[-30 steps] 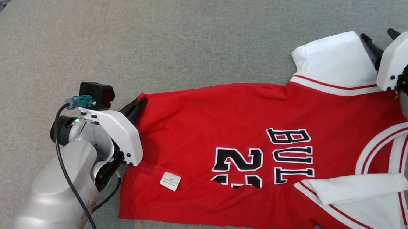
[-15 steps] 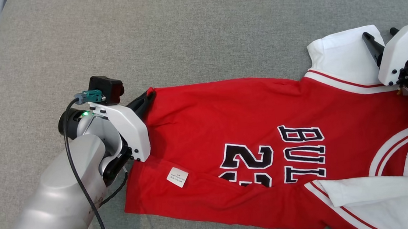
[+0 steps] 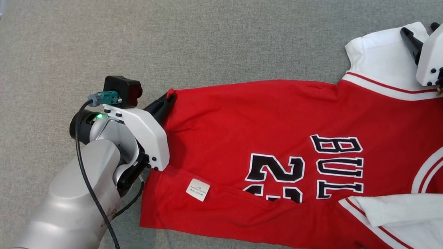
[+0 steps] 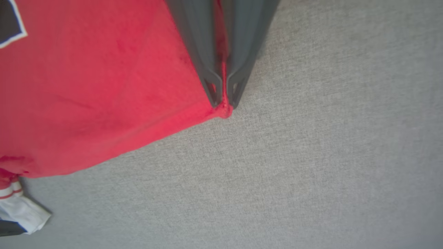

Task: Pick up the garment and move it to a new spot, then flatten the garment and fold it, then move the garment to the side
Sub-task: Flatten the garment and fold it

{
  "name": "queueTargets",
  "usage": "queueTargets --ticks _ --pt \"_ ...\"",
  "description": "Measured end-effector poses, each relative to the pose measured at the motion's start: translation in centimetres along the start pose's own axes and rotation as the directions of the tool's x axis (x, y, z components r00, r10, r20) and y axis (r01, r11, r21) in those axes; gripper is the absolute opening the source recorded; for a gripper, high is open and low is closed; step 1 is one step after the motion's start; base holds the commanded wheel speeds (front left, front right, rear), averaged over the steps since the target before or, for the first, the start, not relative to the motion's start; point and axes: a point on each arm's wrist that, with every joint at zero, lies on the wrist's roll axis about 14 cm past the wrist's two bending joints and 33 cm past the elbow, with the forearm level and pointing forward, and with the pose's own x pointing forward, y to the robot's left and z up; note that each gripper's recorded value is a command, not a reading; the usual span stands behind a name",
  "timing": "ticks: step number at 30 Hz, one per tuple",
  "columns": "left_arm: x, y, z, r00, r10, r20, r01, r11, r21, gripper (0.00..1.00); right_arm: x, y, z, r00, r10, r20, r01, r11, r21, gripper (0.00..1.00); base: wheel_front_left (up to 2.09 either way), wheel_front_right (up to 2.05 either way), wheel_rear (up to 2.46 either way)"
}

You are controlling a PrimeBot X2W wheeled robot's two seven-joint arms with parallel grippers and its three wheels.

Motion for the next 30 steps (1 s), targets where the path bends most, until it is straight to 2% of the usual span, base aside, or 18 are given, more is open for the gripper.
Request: queueTargets --ticks 1,2,13,22,30 --pt "0.0 0.0 0.0 1.000 0.001 0.001 -0.001 1.000 -0.001 0.00 0.1 0.1 0.0 1.000 0.004 0.000 -0.004 1.000 -0.007 0.16 0.00 0.00 0.00" --pt "0.0 0.1 0.0 1.000 0.001 0.001 -0.001 1.000 -0.004 0.00 0.1 0.3 0.1 1.000 0.008 0.003 -0.008 1.000 -0.017 0.00 0.00 0.00 0.00" --pt "0.0 0.1 0.3 1.000 0.007 0.011 -0.007 1.000 0.006 0.00 -1.5 0.7 1.2 0.991 0.037 0.128 -0.029 0.998 -0.062 0.00 0.00 0.00 0.00" --pt "-0.9 0.3 1.4 0.999 0.025 0.042 -0.027 0.999 0.039 0.00 -5.3 0.5 3.4 0.953 0.042 0.301 -0.026 0.998 -0.056 0.00 0.00 0.00 0.00" --pt "-2.1 -0.6 2.3 0.997 0.017 0.081 -0.023 0.997 0.071 0.00 -8.9 0.9 2.8 0.940 0.060 0.336 -0.045 0.998 -0.052 0.00 0.00 0.00 0.00"
